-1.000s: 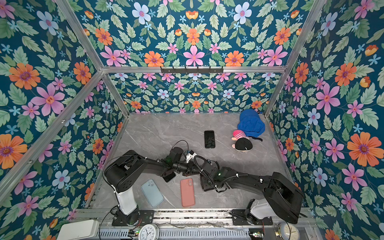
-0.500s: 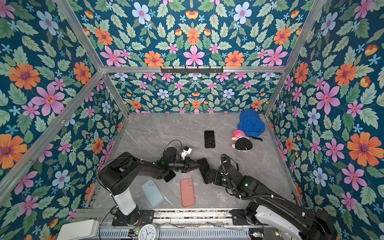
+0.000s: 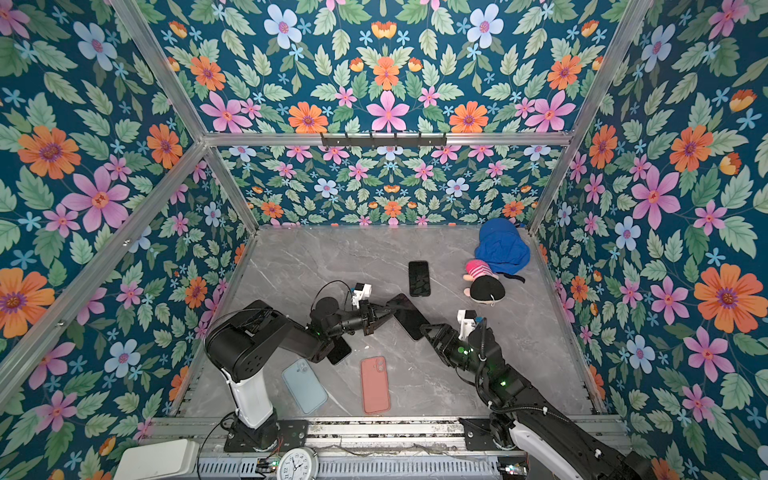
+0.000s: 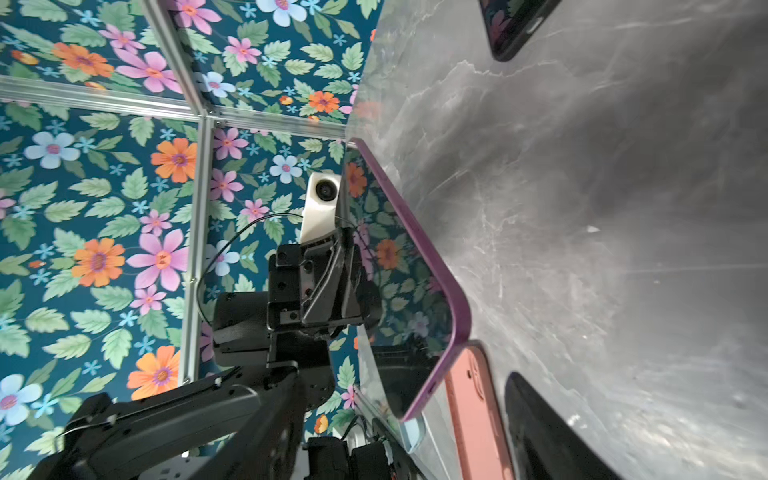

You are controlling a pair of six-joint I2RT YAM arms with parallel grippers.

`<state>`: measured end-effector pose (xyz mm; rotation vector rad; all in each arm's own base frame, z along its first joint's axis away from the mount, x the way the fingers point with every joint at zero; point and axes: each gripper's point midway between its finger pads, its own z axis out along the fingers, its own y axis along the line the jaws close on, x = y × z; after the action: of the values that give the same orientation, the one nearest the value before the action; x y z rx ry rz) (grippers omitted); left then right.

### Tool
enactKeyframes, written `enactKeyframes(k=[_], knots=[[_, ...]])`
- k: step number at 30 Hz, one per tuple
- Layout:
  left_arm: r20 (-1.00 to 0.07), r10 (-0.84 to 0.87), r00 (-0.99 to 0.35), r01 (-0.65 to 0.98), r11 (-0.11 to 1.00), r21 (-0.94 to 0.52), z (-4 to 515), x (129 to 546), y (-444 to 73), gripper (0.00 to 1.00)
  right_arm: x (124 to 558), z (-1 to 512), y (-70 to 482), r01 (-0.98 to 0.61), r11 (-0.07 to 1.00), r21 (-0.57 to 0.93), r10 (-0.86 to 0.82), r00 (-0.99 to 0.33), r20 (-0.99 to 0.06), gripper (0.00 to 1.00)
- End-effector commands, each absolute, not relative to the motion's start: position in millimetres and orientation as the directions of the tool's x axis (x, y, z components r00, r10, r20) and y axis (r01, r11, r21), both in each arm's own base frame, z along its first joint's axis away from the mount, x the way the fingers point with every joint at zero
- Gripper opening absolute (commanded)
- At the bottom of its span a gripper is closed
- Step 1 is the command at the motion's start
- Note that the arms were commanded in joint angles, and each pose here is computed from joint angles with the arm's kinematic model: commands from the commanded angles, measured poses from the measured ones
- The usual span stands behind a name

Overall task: Put the phone into the phone case
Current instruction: 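Lift the purple-framed phone upright with the right gripper while the left approaches the pink case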

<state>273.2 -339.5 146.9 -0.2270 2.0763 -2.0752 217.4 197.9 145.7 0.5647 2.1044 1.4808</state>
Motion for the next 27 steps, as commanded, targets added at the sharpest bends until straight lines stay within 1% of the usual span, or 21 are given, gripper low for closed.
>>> enactKeyframes(k=[1, 7, 14, 16, 19, 20, 23, 25, 27], knots=[[-0.079, -0.255, -0.964, 0.105, -0.089, -0.991, 179.3, 272.4, -338.2, 0.00, 223.1, 168.5, 205.6, -0.015, 0.243, 0.970, 0.592, -0.790, -0.161, 0.67], [-0.073, -0.250, -0.965, 0.100, -0.097, -0.990, 181.3, 269.3, -338.5, 0.00, 236.6, 173.6, 205.8, -0.036, 0.204, 0.978, 0.608, -0.779, -0.156, 0.52], [-0.076, -0.252, -0.965, 0.104, -0.102, -0.989, 184.2, 268.6, -338.2, 0.02, 241.6, 187.3, 208.6, -0.070, 0.197, 0.978, 0.601, -0.779, -0.177, 0.27], [-0.081, -0.251, -0.965, 0.108, -0.094, -0.990, 184.2, 268.0, -338.5, 0.03, 241.5, 193.6, 210.5, -0.085, 0.196, 0.977, 0.592, -0.784, -0.187, 0.25], [-0.090, -0.249, -0.964, 0.112, -0.075, -0.991, 182.9, 267.8, -339.1, 0.06, 242.3, 197.2, 211.7, -0.091, 0.195, 0.977, 0.588, -0.786, -0.191, 0.22], [-0.096, -0.246, -0.964, 0.117, -0.069, -0.991, 182.7, 266.9, -339.4, 0.10, 242.1, 196.4, 211.8, -0.089, 0.198, 0.976, 0.587, -0.787, -0.190, 0.21], [-0.117, -0.243, -0.963, 0.125, -0.017, -0.992, 175.8, 265.2, -338.2, 0.31, 242.2, 193.6, 211.5, -0.071, 0.210, 0.975, 0.586, -0.789, -0.183, 0.15], [-0.139, -0.235, -0.962, 0.130, 0.053, -0.990, 165.5, 263.0, -336.4, 0.38, 242.0, 191.1, 212.2, -0.057, 0.229, 0.972, 0.578, -0.796, -0.183, 0.14], [-0.164, -0.222, -0.961, 0.136, 0.136, -0.981, 152.5, 260.1, -334.1, 0.42, 240.9, 188.3, 215.2, -0.043, 0.259, 0.965, 0.552, -0.813, -0.184, 0.06]])
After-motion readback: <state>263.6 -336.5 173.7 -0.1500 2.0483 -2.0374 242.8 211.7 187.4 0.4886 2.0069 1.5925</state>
